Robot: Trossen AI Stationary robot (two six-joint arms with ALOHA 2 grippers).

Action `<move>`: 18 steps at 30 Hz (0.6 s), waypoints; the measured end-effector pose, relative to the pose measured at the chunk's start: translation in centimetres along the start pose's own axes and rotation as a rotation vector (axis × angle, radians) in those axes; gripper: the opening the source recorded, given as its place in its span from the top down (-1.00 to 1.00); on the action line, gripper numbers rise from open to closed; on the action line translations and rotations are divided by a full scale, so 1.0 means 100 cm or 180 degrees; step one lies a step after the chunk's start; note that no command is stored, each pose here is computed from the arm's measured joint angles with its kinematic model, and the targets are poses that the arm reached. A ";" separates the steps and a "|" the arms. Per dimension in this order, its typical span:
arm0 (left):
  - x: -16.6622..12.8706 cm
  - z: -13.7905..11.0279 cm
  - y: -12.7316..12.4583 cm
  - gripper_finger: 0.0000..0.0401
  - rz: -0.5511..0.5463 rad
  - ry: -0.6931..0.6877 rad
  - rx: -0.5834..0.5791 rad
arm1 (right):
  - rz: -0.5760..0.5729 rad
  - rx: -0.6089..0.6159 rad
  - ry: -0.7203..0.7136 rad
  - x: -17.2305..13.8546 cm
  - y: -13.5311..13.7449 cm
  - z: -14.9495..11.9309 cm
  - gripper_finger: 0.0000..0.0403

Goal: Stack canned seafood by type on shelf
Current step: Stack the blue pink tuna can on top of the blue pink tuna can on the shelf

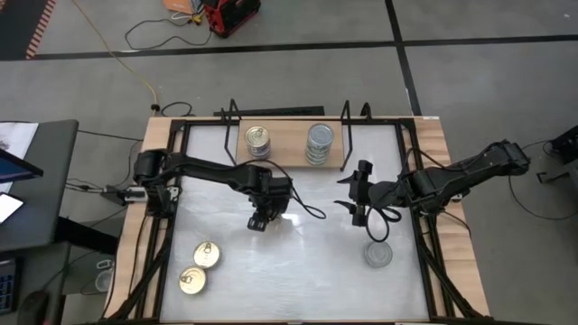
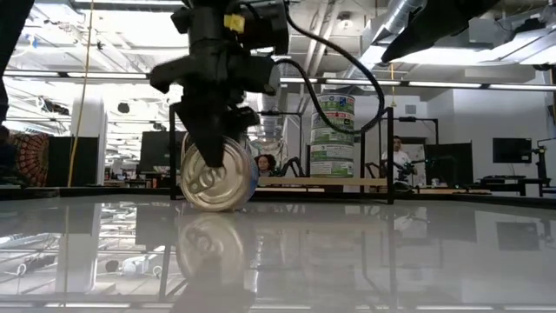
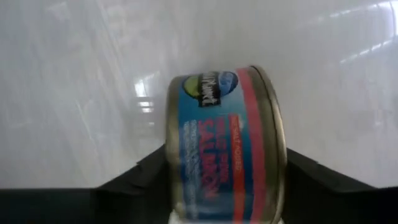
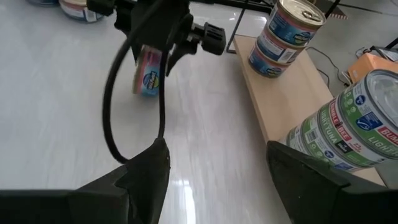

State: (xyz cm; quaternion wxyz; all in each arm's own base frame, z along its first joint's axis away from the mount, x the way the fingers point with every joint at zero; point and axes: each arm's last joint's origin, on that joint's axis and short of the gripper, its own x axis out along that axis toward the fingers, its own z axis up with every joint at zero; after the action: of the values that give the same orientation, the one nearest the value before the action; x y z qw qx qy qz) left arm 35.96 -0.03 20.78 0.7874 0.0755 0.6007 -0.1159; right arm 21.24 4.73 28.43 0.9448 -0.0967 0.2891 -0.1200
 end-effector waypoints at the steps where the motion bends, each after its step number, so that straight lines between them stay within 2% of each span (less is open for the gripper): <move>1: -0.003 0.000 0.000 0.04 0.0008 -0.0017 -0.0008 | 0.0000 0.0002 -0.0003 0.000 0.000 0.000 -0.45; 2: -0.006 -0.001 -0.001 0.09 0.0010 -0.0021 -0.0021 | 0.0000 0.0004 -0.0006 0.000 0.000 0.000 -0.45; 9: -0.030 -0.009 -0.005 0.09 -0.0003 -0.0025 -0.0060 | 0.0002 0.0025 -0.0042 0.000 0.000 0.001 -0.45; 13: -0.072 -0.013 -0.003 0.09 0.0145 -0.0225 -0.0078 | 0.0003 0.0030 -0.0052 0.000 0.000 0.002 -0.45; 18: -0.134 -0.029 0.021 0.09 0.0696 -0.0823 -0.0408 | 0.0004 0.0031 -0.0077 0.000 0.000 0.003 -0.45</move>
State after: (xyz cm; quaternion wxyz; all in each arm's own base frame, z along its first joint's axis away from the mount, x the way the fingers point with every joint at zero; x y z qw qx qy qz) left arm 30.49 4.00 32.87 0.8692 0.0745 0.4889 0.0001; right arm 21.39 4.77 28.64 0.9488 -0.0934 0.2771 -0.1197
